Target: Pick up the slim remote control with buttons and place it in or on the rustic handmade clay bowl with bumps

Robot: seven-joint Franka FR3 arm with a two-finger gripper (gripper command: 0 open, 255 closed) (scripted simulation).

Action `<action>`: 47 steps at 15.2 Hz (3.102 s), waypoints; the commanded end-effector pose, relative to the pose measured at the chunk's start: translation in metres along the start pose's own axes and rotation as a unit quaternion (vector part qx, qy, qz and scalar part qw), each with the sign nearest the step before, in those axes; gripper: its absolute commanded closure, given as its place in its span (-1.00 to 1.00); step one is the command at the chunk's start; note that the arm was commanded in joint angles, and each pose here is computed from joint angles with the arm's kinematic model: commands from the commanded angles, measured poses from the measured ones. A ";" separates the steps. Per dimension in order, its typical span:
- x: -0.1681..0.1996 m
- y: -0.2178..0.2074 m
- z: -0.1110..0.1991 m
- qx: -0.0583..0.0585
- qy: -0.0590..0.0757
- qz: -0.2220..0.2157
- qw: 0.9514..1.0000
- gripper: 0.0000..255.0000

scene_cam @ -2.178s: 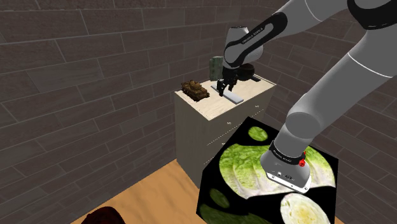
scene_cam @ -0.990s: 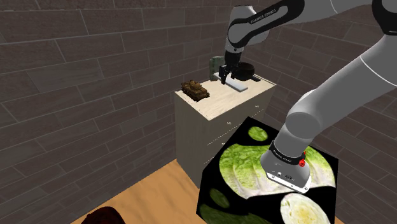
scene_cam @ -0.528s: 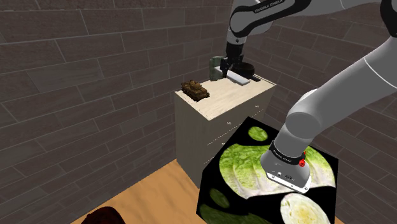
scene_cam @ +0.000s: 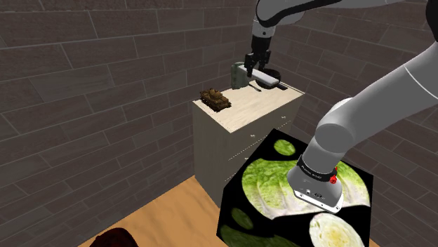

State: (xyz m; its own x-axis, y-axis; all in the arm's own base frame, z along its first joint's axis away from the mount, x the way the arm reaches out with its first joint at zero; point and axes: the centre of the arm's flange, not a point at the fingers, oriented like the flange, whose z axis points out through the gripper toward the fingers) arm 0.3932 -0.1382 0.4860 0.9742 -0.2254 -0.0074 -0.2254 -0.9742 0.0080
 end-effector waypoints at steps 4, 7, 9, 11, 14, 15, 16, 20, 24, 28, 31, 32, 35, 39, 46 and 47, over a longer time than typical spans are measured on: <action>0.008 0.025 -0.013 0.000 0.000 0.000 1.000 1.00; 0.020 0.062 -0.013 0.000 0.000 0.000 1.000 1.00; 0.029 0.088 -0.013 0.000 0.000 0.000 1.000 1.00; 0.037 0.113 -0.013 0.000 0.000 0.000 1.000 1.00; 0.049 0.150 -0.013 0.000 0.000 0.000 1.000 1.00; 0.054 0.163 -0.013 0.000 0.000 0.000 1.000 1.00; 0.058 0.175 -0.013 0.000 0.000 0.000 1.000 1.00; 0.074 0.225 -0.014 0.000 0.000 0.000 1.000 1.00; 0.074 0.225 0.007 0.000 0.000 0.000 1.000 1.00; 0.074 0.225 0.028 0.000 0.000 0.000 1.000 1.00; 0.074 0.224 0.044 0.000 0.000 0.000 1.000 1.00; 0.075 0.224 0.050 0.000 0.000 0.000 1.000 1.00; 0.075 0.224 0.059 0.000 0.000 0.000 1.000 1.00; 0.075 0.224 0.059 0.000 0.000 0.000 1.000 1.00; 0.075 0.224 0.059 0.000 0.000 0.000 1.000 -1.00; 0.075 0.224 0.059 0.000 0.000 0.000 1.000 -1.00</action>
State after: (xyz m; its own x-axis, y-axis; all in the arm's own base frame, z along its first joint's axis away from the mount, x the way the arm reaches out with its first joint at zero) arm 0.4148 -0.3738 0.4286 0.9742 -0.2255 -0.0077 -0.2254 -0.9742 0.0079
